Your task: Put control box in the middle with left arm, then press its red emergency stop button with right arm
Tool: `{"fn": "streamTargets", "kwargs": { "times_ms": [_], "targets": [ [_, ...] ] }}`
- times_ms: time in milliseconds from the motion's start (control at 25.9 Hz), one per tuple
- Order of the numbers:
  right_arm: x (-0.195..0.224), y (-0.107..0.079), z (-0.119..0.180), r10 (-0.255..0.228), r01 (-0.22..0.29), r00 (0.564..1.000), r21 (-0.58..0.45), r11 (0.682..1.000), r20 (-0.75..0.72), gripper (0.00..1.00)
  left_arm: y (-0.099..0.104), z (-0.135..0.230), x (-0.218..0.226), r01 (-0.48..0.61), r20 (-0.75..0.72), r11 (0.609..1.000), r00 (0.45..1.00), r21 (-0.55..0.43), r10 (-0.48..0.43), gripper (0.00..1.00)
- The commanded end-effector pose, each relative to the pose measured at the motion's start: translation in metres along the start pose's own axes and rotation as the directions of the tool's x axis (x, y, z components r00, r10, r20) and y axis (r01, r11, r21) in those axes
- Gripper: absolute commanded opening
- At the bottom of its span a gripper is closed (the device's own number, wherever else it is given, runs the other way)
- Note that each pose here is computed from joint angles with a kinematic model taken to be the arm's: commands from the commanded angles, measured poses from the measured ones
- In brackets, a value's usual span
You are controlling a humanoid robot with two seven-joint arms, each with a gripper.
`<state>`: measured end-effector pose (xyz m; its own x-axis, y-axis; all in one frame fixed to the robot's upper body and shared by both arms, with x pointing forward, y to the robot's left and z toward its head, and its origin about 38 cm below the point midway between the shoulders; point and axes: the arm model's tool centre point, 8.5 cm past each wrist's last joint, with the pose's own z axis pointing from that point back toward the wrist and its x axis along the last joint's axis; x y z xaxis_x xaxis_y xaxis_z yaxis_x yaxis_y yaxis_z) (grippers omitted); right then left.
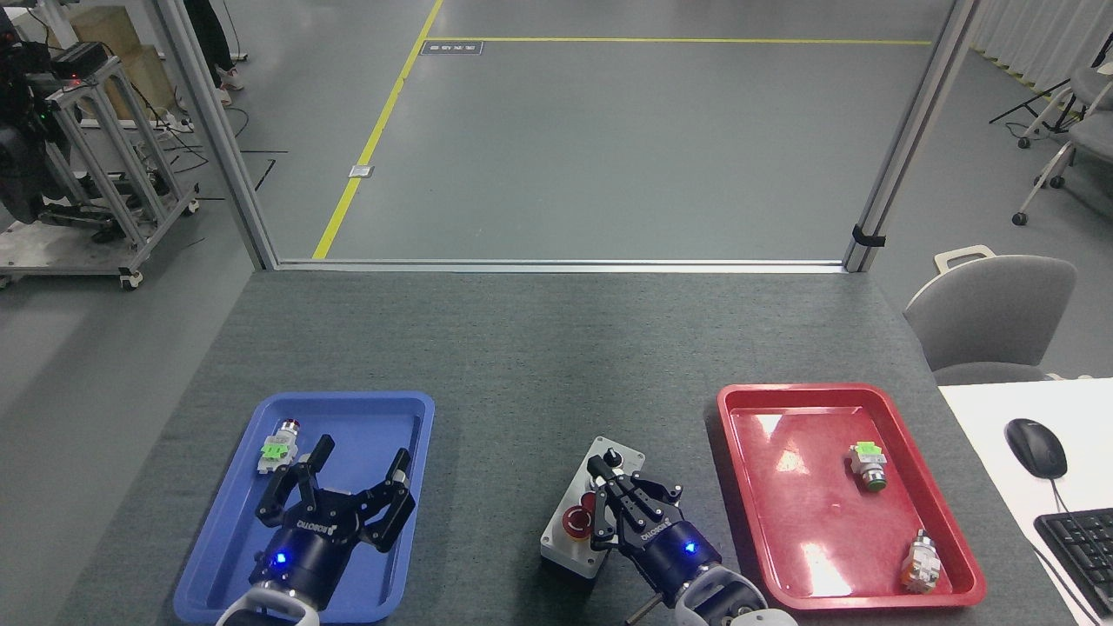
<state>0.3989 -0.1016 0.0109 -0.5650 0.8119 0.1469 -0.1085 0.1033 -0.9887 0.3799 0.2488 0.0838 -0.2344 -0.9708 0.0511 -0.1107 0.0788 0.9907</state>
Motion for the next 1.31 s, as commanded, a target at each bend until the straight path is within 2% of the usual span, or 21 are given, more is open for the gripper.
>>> {"fn": "streamTargets", "kwargs": {
  "times_ms": [0, 193, 309, 425, 618, 734, 811, 888, 927, 966, 1004, 1043, 1082, 1120, 1197, 1275],
  "targets": [
    [0.016, 0.004, -0.007, -0.006, 0.006, 0.999, 0.011, 1.0, 0.036, 0.0, 0.01, -0.03, -0.02, 0.006, -0.054, 1.0, 0.999, 0.019, -0.004, 0.99],
    [0.027, 0.01, -0.009, -0.009, 0.007, 0.998, 0.03, 1.0, 0.062, 0.0, 0.011, -0.056, -0.043, 0.0, -0.102, 1.0, 0.995, 0.006, 0.0, 0.99],
    [0.032, 0.013, -0.009, -0.006, 0.003, 0.997, 0.04, 0.999, 0.078, 0.0, 0.016, -0.057, -0.049, -0.058, -0.109, 0.998, 0.992, 0.027, 0.06, 0.99],
    [0.031, 0.026, -0.007, -0.018, 0.013, 0.997, 0.076, 0.997, 0.073, 0.0, 0.017, -0.057, -0.048, -0.116, -0.081, 0.993, 0.99, 0.037, 0.119, 0.99],
    [0.029, 0.039, -0.002, -0.03, 0.023, 0.998, 0.114, 0.993, 0.062, 0.0, 0.014, -0.055, -0.047, -0.13, -0.09, 0.991, 0.987, 0.044, 0.133, 0.99],
    [0.029, 0.045, 0.0, -0.016, 0.007, 0.998, 0.136, 0.991, 0.065, 0.0, 0.017, -0.056, -0.048, -0.142, -0.106, 0.988, 0.983, 0.056, 0.148, 0.99],
    [0.029, 0.045, 0.0, -0.012, 0.003, 0.998, 0.134, 0.991, 0.063, 0.0, 0.019, -0.058, -0.048, -0.137, -0.108, 0.989, 0.984, 0.057, 0.142, 0.99],
    [0.029, 0.034, -0.003, -0.027, 0.02, 0.997, 0.092, 0.996, 0.069, 0.0, 0.021, -0.059, -0.049, -0.129, -0.107, 0.99, 0.985, 0.055, 0.134, 0.99],
    [0.026, 0.024, -0.006, -0.035, 0.033, 0.998, 0.059, 0.998, 0.051, 0.12, 0.021, -0.06, -0.049, -0.128, -0.106, 0.99, 0.985, 0.053, 0.133, 0.99],
    [0.016, 0.013, -0.006, -0.069, 0.069, 0.998, 0.012, 0.998, 0.011, 0.56, 0.02, -0.06, -0.048, -0.13, -0.106, 0.99, 0.985, 0.047, 0.134, 0.99],
    [-0.003, -0.004, -0.004, -0.129, 0.126, 0.991, -0.062, 0.99, -0.046, 1.0, 0.02, -0.06, -0.048, -0.129, -0.105, 0.991, 0.986, 0.043, 0.133, 0.99],
    [-0.018, -0.021, -0.001, -0.182, 0.17, 0.98, -0.132, 0.976, -0.079, 1.0, 0.02, -0.06, -0.047, -0.129, -0.105, 0.991, 0.986, 0.04, 0.133, 0.99],
    [-0.027, -0.034, 0.001, -0.211, 0.192, 0.973, -0.185, 0.964, -0.091, 1.0, 0.019, -0.06, -0.048, -0.129, -0.106, 0.991, 0.985, 0.039, 0.132, 0.99],
    [-0.031, -0.045, 0.002, -0.216, 0.191, 0.972, -0.218, 0.957, -0.097, 1.0, 0.019, -0.06, -0.048, -0.128, -0.106, 0.991, 0.986, 0.038, 0.131, 0.99],
    [-0.053, -0.069, 0.01, -0.2, 0.151, 0.968, -0.287, 0.946, -0.153, 1.0, 0.019, -0.06, -0.048, -0.128, -0.106, 0.991, 0.986, 0.038, 0.131, 0.99],
    [-0.091, -0.09, 0.025, -0.199, 0.099, 0.942, -0.343, 0.934, -0.271, 1.0, 0.019, -0.06, -0.048, -0.128, -0.106, 0.991, 0.986, 0.038, 0.131, 0.99]
  ]
}}
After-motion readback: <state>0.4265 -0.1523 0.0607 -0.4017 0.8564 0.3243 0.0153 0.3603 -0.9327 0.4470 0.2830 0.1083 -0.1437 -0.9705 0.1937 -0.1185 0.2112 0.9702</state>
